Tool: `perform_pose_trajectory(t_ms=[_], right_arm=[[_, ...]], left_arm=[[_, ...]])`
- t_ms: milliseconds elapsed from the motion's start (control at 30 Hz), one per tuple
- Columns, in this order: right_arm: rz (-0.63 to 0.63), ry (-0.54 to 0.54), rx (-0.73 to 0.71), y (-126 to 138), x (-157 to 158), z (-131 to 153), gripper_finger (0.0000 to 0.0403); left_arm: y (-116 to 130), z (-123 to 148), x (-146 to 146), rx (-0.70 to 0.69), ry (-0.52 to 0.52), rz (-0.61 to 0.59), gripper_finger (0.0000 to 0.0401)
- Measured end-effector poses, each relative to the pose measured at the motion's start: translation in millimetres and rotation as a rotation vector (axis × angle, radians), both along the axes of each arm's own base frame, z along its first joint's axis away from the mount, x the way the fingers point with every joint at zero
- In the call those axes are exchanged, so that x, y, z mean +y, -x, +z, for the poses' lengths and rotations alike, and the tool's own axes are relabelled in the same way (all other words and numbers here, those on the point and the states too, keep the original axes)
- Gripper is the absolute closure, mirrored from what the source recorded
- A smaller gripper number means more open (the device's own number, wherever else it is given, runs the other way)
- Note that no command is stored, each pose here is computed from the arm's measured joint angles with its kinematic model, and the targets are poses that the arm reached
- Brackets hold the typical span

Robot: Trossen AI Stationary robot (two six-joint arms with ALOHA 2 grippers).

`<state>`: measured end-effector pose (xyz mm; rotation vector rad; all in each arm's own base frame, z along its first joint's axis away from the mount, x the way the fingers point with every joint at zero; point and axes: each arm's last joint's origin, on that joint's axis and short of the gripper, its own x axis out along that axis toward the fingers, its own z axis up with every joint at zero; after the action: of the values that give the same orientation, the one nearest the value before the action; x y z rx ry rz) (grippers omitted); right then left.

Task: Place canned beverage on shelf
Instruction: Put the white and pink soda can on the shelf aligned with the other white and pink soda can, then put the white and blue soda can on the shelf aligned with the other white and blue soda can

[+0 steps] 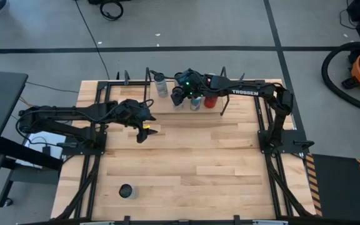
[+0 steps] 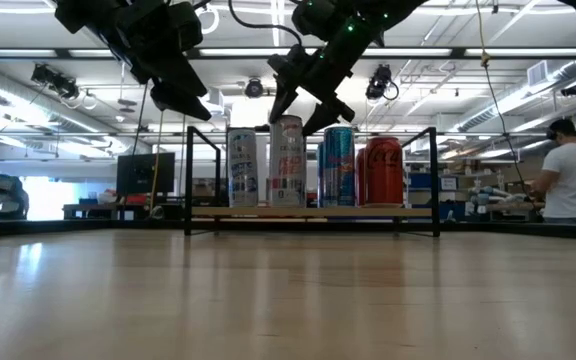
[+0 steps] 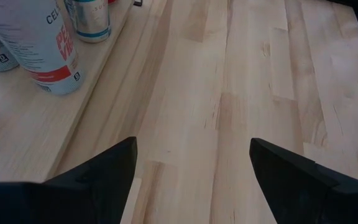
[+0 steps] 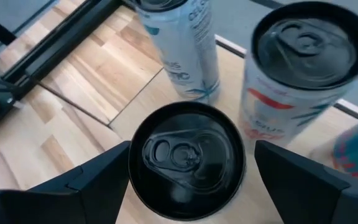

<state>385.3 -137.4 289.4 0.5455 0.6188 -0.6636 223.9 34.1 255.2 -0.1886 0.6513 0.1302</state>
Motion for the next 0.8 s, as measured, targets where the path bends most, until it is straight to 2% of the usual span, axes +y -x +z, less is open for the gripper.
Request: perform_pose_trajectory(t_ms=[433, 800], right_arm=[[-0.034, 0.021, 0.031, 7.5, 1.9, 5.9, 0.0057], [-0.021, 0.058, -0.037, 9.7, 3.4, 20.8, 0.0057]], left_arm=[[-0.1, 0.1, -0.1, -0.001, 0.0, 0.0, 0.0087], [0.0, 0.0, 0.0, 0.0, 0.0, 0.0, 0.0087]])
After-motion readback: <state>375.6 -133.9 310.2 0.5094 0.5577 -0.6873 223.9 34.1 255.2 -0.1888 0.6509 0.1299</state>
